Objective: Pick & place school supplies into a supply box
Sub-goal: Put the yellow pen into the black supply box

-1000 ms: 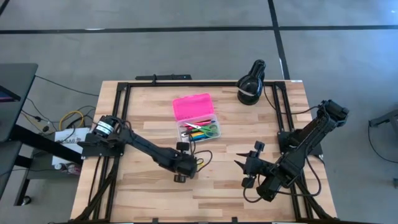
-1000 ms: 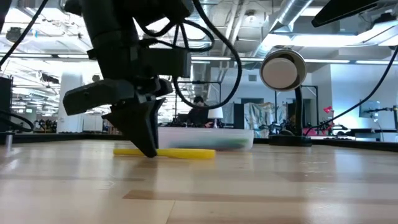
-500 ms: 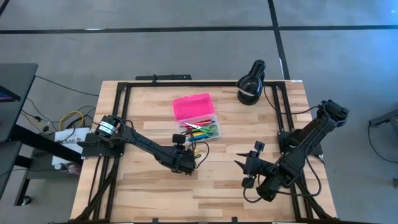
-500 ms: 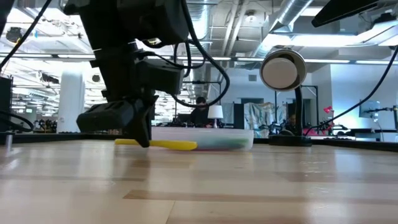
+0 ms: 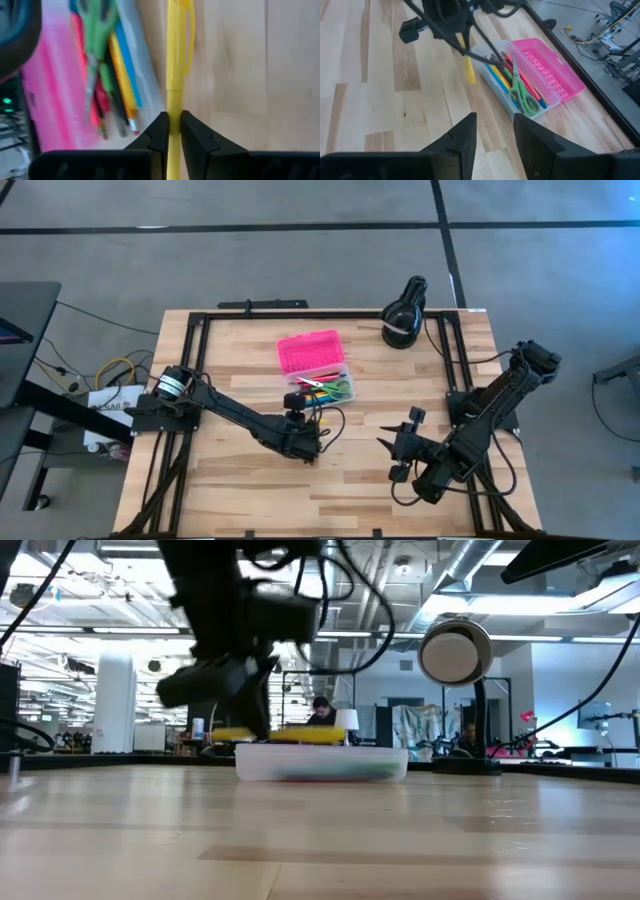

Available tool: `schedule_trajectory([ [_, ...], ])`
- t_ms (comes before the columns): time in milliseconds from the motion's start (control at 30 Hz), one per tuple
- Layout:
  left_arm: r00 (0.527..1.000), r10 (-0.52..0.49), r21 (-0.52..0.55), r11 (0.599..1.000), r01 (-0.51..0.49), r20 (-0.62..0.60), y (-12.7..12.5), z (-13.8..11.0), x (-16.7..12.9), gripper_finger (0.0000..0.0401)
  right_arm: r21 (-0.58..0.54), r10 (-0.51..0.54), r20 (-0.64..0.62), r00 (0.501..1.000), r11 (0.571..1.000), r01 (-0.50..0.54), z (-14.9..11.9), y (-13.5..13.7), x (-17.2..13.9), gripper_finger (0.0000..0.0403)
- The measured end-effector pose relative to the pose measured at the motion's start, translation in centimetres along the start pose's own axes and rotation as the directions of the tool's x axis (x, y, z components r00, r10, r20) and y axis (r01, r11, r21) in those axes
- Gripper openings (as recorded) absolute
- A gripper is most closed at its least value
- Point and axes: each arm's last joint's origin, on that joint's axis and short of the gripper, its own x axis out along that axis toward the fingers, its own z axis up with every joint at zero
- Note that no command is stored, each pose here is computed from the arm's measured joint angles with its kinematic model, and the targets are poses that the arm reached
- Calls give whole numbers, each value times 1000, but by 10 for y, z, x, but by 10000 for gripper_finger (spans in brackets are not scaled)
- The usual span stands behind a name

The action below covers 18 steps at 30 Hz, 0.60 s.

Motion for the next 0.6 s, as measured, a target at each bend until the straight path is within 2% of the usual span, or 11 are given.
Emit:
schedule_trajectory([
  [233, 997, 76, 30, 997, -76, 16, 27, 18, -11, 31, -12, -4, -4, 1000, 1000, 4, -10, 1, 5, 125],
  [500, 994, 68, -64, 995, -74, -84, 84, 17, 25, 33, 22, -10, -10, 1000, 1000, 10, -25, 1, 13, 125],
  [600, 996, 55, -112, 992, -63, -76, 103, 17, 40, 34, 27, -7, -8, 1000, 1000, 8, -27, 2, 14, 125],
])
